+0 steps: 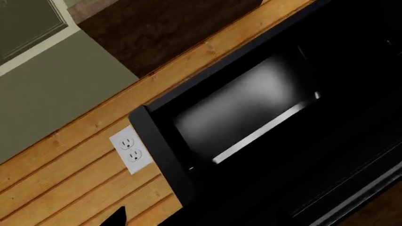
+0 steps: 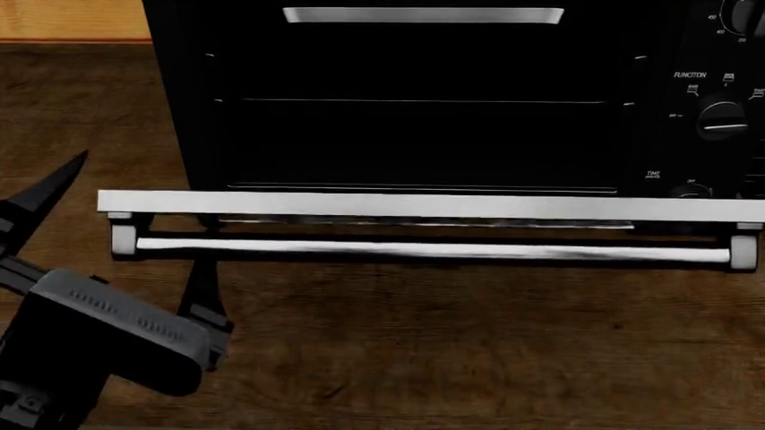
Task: Close the toaster oven door.
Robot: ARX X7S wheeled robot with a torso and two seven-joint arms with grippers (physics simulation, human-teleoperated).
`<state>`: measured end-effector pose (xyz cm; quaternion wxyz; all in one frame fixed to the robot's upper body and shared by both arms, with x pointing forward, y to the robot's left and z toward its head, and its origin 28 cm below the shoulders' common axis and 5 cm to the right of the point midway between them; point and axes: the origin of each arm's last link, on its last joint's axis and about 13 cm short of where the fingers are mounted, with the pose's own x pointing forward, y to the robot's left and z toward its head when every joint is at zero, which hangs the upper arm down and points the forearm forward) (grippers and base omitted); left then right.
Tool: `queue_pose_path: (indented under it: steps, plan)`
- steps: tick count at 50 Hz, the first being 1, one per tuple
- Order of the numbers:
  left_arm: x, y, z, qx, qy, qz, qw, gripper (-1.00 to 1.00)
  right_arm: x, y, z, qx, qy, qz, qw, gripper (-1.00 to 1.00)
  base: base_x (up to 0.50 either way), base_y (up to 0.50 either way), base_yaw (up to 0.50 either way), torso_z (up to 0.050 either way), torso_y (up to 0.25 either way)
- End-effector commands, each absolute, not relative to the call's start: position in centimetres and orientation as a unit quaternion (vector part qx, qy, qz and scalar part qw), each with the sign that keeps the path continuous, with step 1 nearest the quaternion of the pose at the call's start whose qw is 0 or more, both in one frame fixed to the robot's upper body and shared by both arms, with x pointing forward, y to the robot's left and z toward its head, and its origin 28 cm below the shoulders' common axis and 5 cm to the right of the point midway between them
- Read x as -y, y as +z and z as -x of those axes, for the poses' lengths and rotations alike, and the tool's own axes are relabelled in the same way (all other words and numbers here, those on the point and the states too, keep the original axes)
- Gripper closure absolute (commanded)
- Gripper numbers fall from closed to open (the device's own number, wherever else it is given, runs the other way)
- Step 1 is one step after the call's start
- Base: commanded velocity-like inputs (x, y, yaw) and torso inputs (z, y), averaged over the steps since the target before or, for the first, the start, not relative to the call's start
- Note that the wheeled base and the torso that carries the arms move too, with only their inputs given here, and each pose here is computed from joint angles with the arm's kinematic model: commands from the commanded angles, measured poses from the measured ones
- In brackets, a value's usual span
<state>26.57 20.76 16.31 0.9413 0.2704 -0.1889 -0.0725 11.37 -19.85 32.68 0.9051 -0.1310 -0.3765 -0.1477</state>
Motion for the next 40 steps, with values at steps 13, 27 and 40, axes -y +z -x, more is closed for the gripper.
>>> queue_pose_path:
  steps: [13, 27, 40]
  plan:
    - [-17.4, 17.5, -31.9, 0.174, 0.069, -0.181, 0.966, -1.00, 19.9, 32.6, -11.0, 0.379, -0.146, 0.127, 0.905, -1.00, 0.00, 0.00, 0.00, 0.000, 0.000]
    - [-15.8, 16.8, -37.4, 0.165, 0.107, -0.199, 0.960, -1.00, 20.0, 32.8, -11.0, 0.378, -0.145, 0.128, 0.905, -1.00, 0.00, 0.00, 0.00, 0.000, 0.000]
    - [-15.3, 16.7, -40.7, 0.159, 0.120, -0.242, 0.950, -1.00, 20.2, 32.9, -10.6, 0.378, -0.149, 0.131, 0.904, -1.00, 0.00, 0.00, 0.00, 0.000, 0.000]
